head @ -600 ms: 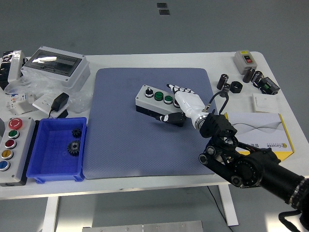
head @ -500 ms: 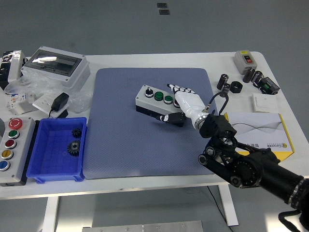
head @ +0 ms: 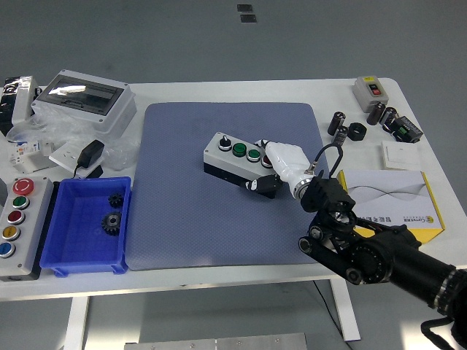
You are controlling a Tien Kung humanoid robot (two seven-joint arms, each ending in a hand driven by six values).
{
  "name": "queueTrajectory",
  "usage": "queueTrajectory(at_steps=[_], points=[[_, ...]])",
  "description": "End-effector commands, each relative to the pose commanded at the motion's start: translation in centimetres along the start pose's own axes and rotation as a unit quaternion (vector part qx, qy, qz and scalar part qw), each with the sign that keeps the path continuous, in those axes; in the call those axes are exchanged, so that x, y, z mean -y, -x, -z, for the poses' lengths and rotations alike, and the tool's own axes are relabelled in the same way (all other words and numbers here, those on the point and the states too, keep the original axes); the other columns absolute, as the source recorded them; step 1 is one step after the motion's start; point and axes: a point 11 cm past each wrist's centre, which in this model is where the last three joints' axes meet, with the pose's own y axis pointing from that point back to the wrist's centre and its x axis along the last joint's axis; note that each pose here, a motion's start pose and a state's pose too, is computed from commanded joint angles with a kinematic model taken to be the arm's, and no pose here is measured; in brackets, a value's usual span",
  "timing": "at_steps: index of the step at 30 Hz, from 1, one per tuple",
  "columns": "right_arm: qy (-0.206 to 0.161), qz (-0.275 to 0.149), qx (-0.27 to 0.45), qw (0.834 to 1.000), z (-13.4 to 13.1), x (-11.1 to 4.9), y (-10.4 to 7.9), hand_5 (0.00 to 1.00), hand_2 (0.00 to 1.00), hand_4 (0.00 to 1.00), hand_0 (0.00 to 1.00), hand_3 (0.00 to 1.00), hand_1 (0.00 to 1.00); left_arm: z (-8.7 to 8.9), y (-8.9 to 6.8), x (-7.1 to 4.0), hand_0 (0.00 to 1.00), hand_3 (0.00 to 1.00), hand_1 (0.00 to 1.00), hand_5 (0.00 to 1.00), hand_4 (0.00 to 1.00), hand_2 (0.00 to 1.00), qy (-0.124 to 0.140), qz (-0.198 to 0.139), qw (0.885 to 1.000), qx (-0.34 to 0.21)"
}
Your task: Pick up the button,place it on the desk,press the button,press the button
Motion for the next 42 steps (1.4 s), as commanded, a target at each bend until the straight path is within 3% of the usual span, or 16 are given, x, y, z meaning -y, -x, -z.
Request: queueTrajectory(at_steps=[4,5,10,11,12,16,17,19,22,28,29,34,35,42], points=[[-0.007,-0.013,-0.003,1.0,0.1,-0.1,-0.3,0.206,0.442,0.533,0.181,0.593,0.385,0.0,0.1,0.0,0.614,0.602,0.514,0.156,0.633,0.529,0.002,0.001,1.0,0.0],[-0.012,-0.019,-0.003,1.0,0.2,-0.1,-0.5,0.166,0.418,0.465,0.158,0.572,0.363,-0.1,0.1,0.0,0.615,0.601,0.514,0.156,0.632,0.529,0.003,0.001,1.0,0.0],[-0.05,-0.04,0.021,0.998,0.8,-0.7,-2.4,0.166,0.418,0.465,0.158,0.572,0.363,-0.1,0.2,0.0,0.615,0.601,0.514,0.156,0.632,0.529,0.003,0.002,1.0,-0.001],[-0.061,-0.039,0.028,0.997,0.9,-0.9,-2.8,0.002,0.381,0.299,0.141,0.505,0.347,0.0,0.2,0.0,0.614,0.601,0.515,0.158,0.632,0.529,0.003,0.003,1.0,-0.001],[-0.073,-0.037,0.035,0.996,1.0,-1.1,-3.1,0.002,0.381,0.299,0.141,0.505,0.347,0.0,0.2,0.0,0.614,0.601,0.515,0.158,0.632,0.529,0.003,0.003,1.0,-0.002],[-0.142,0.003,0.018,0.99,2.4,-2.5,-3.3,0.002,0.381,0.299,0.141,0.505,0.347,0.1,0.2,0.0,0.614,0.601,0.515,0.158,0.632,0.529,0.001,0.002,1.0,-0.002],[-0.161,0.016,0.01,0.987,2.9,-2.9,-3.1,0.002,0.355,0.247,0.131,0.44,0.328,0.1,0.2,0.0,0.614,0.602,0.515,0.156,0.632,0.53,0.001,0.002,1.0,-0.002],[-0.197,0.041,-0.008,0.98,4.3,-3.8,-2.6,0.002,0.355,0.247,0.131,0.44,0.328,0.0,0.1,0.0,0.614,0.602,0.515,0.156,0.632,0.53,0.003,0.001,1.0,-0.001],[-0.227,0.067,-0.016,0.972,5.7,-4.8,-2.0,0.002,0.355,0.247,0.131,0.44,0.328,-0.1,0.1,0.0,0.614,0.602,0.515,0.156,0.632,0.53,0.005,0.001,1.0,-0.001],[-0.215,0.068,-0.021,0.974,5.1,-5.1,-0.3,0.002,0.346,0.245,0.143,0.428,0.333,0.0,0.3,0.0,0.614,0.602,0.516,0.159,0.632,0.53,0.004,0.001,1.0,-0.001],[-0.211,0.065,-0.021,0.975,4.9,-5.1,-0.1,0.002,0.381,0.338,0.256,0.469,0.384,0.0,0.3,0.0,0.614,0.601,0.516,0.169,0.634,0.53,0.004,0.002,1.0,-0.001],[-0.195,0.053,-0.026,0.979,4.4,-5.2,1.0,0.002,0.381,0.338,0.256,0.469,0.384,0.1,0.4,0.0,0.614,0.601,0.516,0.169,0.634,0.53,0.004,0.003,1.0,-0.001],[-0.194,0.05,-0.03,0.979,4.3,-5.1,1.0,0.002,0.407,0.412,0.394,0.513,0.44,0.1,0.4,0.0,0.614,0.602,0.517,0.176,0.637,0.53,0.004,0.003,1.0,-0.002],[-0.184,0.046,-0.041,0.981,3.9,-5.0,1.0,0.002,0.415,0.434,0.39,0.523,0.453,0.2,0.5,0.0,0.614,0.601,0.518,0.181,0.638,0.53,0.003,0.004,1.0,-0.003]])
